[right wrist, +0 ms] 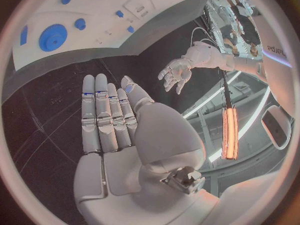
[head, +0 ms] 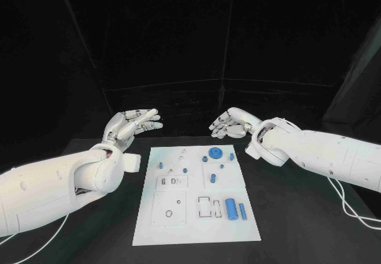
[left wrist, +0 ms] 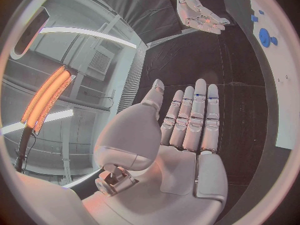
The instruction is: Assemble the parts on the task board
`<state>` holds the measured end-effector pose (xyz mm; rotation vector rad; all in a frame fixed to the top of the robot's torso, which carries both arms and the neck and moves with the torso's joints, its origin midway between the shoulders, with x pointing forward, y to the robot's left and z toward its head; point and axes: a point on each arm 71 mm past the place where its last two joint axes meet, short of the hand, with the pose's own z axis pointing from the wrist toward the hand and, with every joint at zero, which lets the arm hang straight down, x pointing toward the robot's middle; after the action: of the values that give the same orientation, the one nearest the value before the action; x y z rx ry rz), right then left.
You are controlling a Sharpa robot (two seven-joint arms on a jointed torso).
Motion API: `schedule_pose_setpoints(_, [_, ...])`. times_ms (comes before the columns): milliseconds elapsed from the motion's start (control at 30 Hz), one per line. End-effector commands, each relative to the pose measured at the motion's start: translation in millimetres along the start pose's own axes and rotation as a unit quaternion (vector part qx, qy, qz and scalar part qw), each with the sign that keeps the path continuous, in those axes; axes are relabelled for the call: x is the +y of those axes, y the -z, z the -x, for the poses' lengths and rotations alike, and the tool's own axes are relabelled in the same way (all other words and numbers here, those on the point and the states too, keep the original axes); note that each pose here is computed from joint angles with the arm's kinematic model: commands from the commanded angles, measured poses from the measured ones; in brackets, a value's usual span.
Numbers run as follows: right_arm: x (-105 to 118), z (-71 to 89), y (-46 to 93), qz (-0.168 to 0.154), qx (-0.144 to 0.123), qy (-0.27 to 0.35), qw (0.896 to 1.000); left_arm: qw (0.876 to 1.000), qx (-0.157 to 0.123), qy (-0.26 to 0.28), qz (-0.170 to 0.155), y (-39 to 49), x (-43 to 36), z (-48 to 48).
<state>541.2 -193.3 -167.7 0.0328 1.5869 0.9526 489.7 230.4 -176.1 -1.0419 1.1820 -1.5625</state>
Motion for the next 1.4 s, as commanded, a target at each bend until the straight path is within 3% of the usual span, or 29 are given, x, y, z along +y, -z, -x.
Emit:
schedule_pose_setpoints(33, [2, -7.4, -3.2, -0.008, 0.056, 0.127, 0.990, 0.998, 0.045, -0.001, -0.037, 4.9, -8.4, -9.4])
schedule_pose_setpoints(233, [10, -15.1, -9.3, -0.005, 0.083, 0.215, 0.973, 0.997, 0.065, 0.010, -0.032, 14.7, -12.5, -18.2])
schedule_pose_setpoints(567, [17, -24.4, -18.4, -0.004, 0.106, 0.288, 0.952, 0.996, 0.084, 0.024, -0.027, 19.2, -13.6, -28.5])
schedule_pose_setpoints(900, [19, -28.2, -21.4, -0.008, 0.122, 0.308, 0.943, 0.995, 0.089, 0.027, -0.025, 17.6, -12.0, -30.5])
schedule_pose_setpoints(1400, [18, -31.4, -22.3, -0.013, 0.140, 0.311, 0.940, 0.995, 0.090, 0.027, -0.024, 16.2, -10.9, -30.0])
